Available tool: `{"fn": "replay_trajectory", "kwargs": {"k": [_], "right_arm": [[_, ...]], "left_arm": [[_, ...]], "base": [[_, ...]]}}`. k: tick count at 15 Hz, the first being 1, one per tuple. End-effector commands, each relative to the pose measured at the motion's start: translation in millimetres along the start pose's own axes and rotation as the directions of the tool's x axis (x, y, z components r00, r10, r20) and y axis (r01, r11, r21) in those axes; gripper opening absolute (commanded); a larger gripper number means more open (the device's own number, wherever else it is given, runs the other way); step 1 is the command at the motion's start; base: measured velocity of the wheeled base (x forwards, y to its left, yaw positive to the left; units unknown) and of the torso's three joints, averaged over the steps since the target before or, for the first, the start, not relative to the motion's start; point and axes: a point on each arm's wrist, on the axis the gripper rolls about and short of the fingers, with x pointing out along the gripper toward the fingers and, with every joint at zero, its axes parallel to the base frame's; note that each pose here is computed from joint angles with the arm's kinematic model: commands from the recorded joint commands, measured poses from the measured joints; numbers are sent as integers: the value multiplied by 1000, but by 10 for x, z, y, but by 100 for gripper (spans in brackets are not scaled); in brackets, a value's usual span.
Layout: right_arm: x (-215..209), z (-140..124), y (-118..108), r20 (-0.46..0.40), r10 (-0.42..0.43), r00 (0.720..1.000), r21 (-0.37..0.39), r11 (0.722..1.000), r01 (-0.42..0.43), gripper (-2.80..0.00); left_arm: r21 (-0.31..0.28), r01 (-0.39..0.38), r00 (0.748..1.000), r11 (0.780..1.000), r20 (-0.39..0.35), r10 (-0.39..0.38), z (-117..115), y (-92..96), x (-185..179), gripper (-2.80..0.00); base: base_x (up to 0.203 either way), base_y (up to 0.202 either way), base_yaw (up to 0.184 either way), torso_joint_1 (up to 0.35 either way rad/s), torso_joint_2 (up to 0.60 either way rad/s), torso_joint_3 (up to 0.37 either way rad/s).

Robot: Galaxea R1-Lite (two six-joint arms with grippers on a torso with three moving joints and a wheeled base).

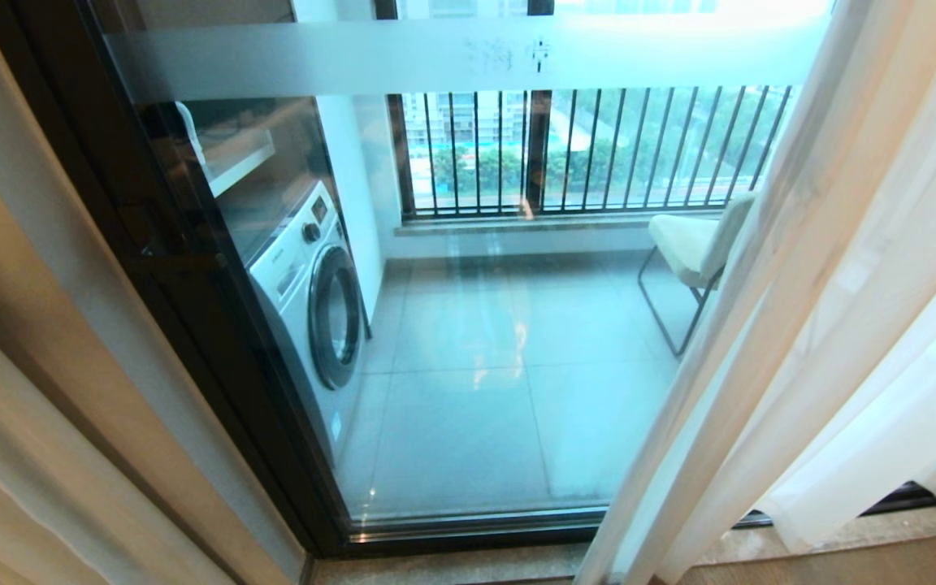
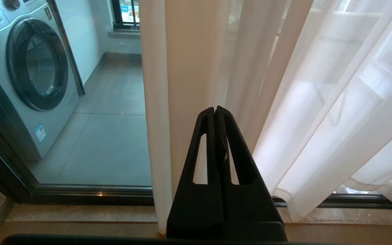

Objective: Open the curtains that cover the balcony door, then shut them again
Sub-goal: Close the inner curtains on both sides

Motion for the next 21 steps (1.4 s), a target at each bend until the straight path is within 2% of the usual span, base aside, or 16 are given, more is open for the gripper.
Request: {"fn": "replay_trajectory", "kwargs": {"k": [1,5,9,14,21], "right_arm": [[1,1,0,-1,0,1000,-1,1000,0,-280],[1,1,0,-1,0,1000,-1,1000,0,-280],[1,1,0,-1,0,1000,-1,1000,0,-280],[1,1,0,-1,0,1000,-1,1000,0,-280],[1,1,0,-1,0,1000,-1,1000,0,-280]], "left_arm": [[-1,0,1000,1000,-9,0,-33,21,149,0],[0,-23,1000,1000,8,23,8,53,273,0],[-5,-21,1000,1000,-16,21,-88,63,357,0],[11,-10,998,1000,62,9,-181,82,536,0],[7,-8,999,1000,46,7,-248,89,603,0]], "base": [[0,0,0,0,0,0],[0,0,0,0,0,0],[0,0,0,0,0,0],[0,0,0,0,0,0],[0,0,0,0,0,0]]}}
